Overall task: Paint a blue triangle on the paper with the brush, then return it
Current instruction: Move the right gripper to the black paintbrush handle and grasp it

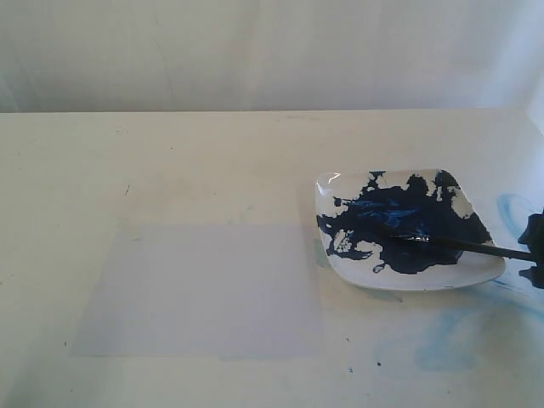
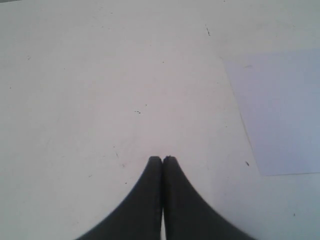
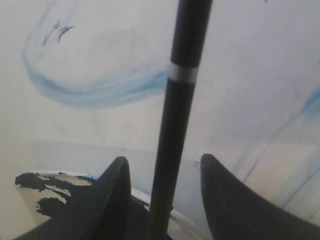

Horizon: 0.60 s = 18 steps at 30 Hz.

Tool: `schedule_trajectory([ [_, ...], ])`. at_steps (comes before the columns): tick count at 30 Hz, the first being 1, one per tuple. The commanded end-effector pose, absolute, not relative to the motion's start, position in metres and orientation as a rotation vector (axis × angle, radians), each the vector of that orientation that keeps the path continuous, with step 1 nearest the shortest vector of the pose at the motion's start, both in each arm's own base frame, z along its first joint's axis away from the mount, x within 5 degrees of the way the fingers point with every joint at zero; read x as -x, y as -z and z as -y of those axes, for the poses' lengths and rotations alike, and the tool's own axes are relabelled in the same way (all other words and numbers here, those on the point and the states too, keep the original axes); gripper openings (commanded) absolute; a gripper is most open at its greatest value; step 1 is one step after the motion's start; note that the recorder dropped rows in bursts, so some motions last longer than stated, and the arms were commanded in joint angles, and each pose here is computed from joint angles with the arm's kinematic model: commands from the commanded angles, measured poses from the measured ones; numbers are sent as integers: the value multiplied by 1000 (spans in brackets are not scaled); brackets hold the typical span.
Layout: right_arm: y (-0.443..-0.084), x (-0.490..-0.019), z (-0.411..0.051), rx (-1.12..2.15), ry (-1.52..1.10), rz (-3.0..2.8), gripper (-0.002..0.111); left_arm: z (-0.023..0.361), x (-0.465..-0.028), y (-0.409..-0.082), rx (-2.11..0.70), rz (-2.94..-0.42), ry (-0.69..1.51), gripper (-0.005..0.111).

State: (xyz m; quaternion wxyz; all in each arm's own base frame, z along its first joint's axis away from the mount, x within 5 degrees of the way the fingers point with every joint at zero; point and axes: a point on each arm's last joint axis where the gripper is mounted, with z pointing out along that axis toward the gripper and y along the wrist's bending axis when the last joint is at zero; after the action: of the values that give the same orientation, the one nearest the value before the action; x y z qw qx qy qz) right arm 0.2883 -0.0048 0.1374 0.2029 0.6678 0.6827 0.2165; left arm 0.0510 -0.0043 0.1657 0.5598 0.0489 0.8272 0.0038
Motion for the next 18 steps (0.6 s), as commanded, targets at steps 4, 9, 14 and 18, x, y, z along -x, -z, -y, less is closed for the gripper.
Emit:
schedule_trajectory([
  [4,-133,-290,8,-1879,-588,-1894,43,5,-51,-165,-107,-1949,0,0],
  [9,-132,-290,8,-1879,-585,-1893,42,5,-51,-165,-107,-1949,0,0],
  [14,-131,-290,8,-1880,-582,-1892,37,5,-51,-165,-107,-1949,0,0],
  [18,-132,-290,9,-1878,-581,-1888,31,5,-51,-165,-107,-1949,0,0],
])
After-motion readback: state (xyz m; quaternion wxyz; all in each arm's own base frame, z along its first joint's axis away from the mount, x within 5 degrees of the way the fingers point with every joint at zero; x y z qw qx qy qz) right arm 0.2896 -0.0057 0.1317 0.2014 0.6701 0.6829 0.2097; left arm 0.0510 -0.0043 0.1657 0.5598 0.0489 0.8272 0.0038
